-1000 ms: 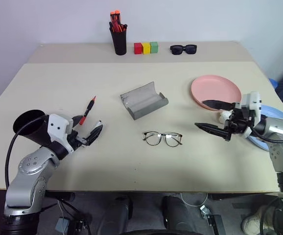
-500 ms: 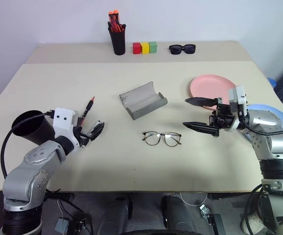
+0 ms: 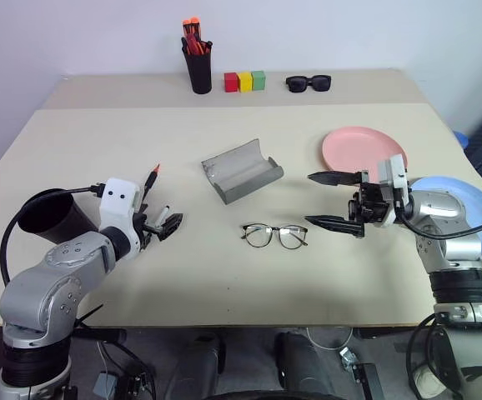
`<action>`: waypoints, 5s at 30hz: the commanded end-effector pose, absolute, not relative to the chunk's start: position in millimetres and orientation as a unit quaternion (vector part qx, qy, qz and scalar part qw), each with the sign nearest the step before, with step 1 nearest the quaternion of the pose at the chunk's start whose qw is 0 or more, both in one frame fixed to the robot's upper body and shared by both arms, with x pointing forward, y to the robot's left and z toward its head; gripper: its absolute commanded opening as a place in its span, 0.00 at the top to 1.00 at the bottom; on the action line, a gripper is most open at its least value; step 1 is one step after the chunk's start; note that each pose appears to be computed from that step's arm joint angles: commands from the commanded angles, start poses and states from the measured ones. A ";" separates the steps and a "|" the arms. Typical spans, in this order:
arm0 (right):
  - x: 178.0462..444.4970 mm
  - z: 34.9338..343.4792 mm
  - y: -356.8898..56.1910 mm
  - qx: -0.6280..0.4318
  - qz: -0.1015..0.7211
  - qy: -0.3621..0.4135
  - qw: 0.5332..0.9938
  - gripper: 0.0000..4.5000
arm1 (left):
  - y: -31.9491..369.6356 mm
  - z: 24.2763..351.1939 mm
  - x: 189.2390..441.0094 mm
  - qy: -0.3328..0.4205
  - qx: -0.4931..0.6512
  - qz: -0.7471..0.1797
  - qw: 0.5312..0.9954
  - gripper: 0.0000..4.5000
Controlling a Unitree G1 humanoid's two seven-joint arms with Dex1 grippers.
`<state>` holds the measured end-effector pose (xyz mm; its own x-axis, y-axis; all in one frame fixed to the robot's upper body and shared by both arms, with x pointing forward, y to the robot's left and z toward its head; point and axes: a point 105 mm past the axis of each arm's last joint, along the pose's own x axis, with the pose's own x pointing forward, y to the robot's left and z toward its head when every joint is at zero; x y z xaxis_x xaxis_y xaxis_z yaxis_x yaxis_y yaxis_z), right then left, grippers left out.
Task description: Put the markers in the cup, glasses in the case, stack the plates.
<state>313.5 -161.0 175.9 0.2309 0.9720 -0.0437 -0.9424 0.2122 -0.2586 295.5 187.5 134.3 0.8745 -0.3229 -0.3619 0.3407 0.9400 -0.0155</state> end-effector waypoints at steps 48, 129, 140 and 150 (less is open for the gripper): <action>315.3 171.8 -168.0 -0.147 0.618 -0.051 0.771 0.00 | 177.6 123.6 304.0 0.254 -0.002 -0.145 0.956 0.99; 318.1 164.5 -135.3 -0.051 0.693 -0.099 0.712 0.00 | 309.1 208.0 241.7 -0.260 0.081 0.336 0.902 0.99; 312.9 167.3 -129.7 -0.045 0.700 -0.100 0.706 0.00 | 308.6 206.0 249.8 -0.263 0.104 0.325 0.903 0.99; 313.4 170.3 -127.5 -0.033 0.696 -0.106 0.709 0.00 | 309.4 204.2 253.8 -0.264 0.111 0.321 0.903 0.99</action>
<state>314.7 -128.5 158.8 0.0196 0.9978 0.0639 -0.9873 0.0293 -0.1559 256.6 312.3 191.8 0.6755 0.5455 0.4961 -0.6378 0.7699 0.0220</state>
